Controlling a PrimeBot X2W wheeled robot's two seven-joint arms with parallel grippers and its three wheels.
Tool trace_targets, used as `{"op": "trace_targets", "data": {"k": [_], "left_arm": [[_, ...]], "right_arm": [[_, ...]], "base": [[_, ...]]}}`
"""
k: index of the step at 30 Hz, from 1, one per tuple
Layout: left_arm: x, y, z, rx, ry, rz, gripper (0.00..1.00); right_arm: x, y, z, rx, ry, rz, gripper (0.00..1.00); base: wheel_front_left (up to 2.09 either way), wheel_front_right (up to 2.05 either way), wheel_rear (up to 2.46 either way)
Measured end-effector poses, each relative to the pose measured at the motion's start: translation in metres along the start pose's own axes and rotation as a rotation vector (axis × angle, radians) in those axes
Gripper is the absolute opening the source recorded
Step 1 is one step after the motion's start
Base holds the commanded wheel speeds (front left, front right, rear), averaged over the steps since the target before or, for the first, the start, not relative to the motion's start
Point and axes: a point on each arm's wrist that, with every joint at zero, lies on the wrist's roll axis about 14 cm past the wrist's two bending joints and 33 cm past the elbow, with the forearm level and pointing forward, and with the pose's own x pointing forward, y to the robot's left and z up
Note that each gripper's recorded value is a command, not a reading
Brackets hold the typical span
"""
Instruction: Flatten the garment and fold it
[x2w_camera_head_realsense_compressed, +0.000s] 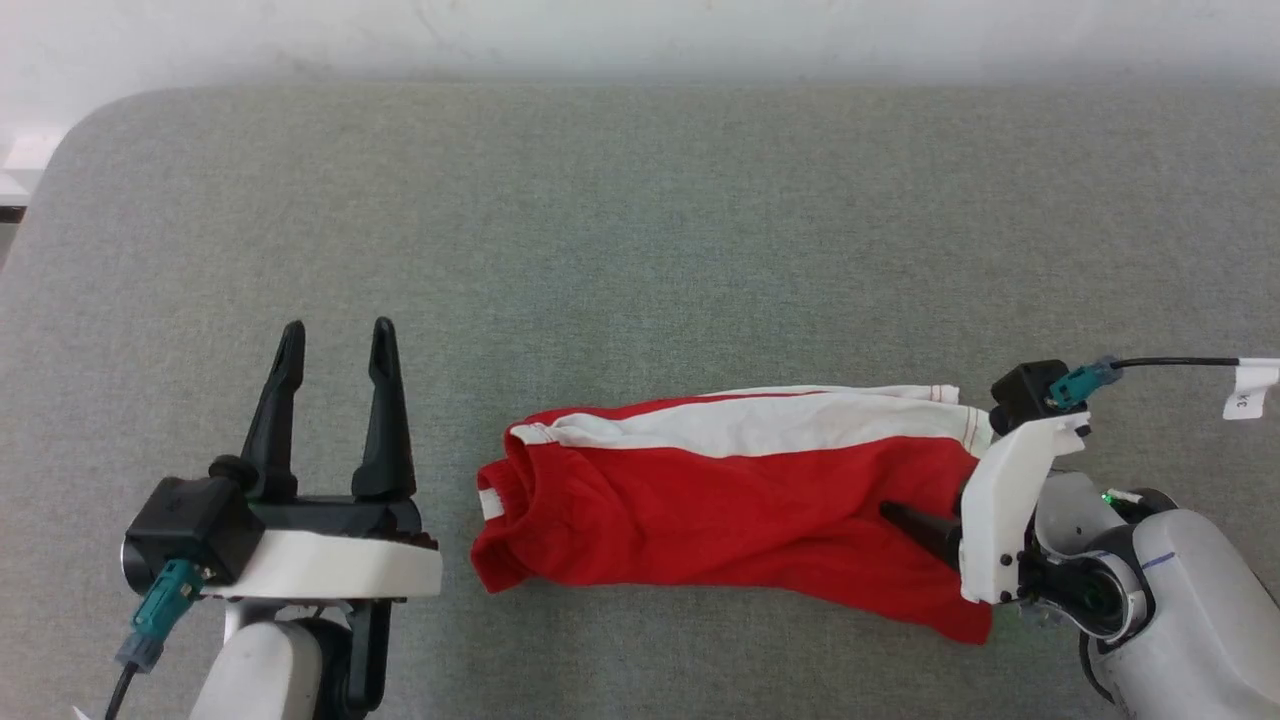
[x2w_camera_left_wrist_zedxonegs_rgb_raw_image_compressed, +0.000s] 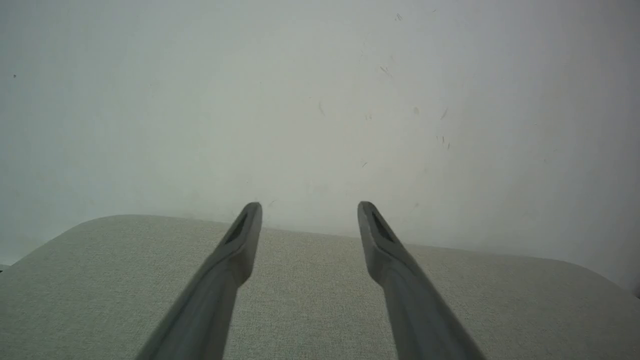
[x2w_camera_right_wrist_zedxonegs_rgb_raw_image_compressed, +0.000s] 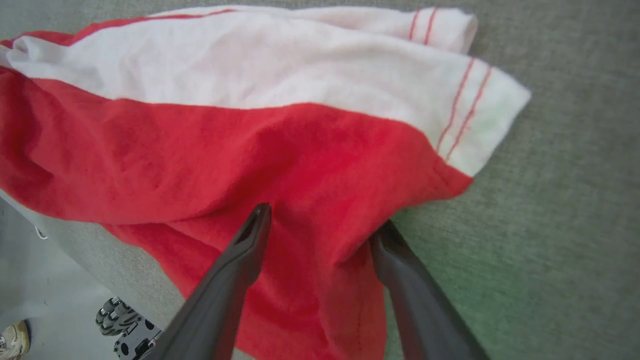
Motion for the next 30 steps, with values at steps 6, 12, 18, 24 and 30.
{"op": "trace_targets", "data": {"k": [6,12,18,24,30], "left_arm": [[-0.002,0.003,-0.003,-0.003,0.002,0.013,1.00],[-0.001,-0.001,-0.004,-0.003,0.001,-0.002,1.00],[-0.001,-0.004,-0.001,-0.006,-0.012,-0.013,1.00],[-0.005,-0.004,-0.003,-0.008,-0.006,-0.014,1.00],[-0.010,-0.003,0.001,-0.010,-0.015,-0.010,1.00]], "right_arm": [[0.002,-0.011,-0.003,-0.038,0.038,-0.034,0.00],[-0.008,-0.038,-0.005,-0.016,0.040,-0.097,0.00],[-0.038,-0.099,-0.004,0.030,0.025,-0.256,0.00],[-0.072,-0.152,-0.004,0.019,0.016,-0.443,0.00],[-0.081,-0.132,0.012,-0.113,0.028,-0.450,0.00]], "base": [[0.00,0.00,0.00],[0.00,0.00,0.00],[0.00,0.00,0.00],[0.00,0.00,0.00],[0.00,0.00,0.00]]}}
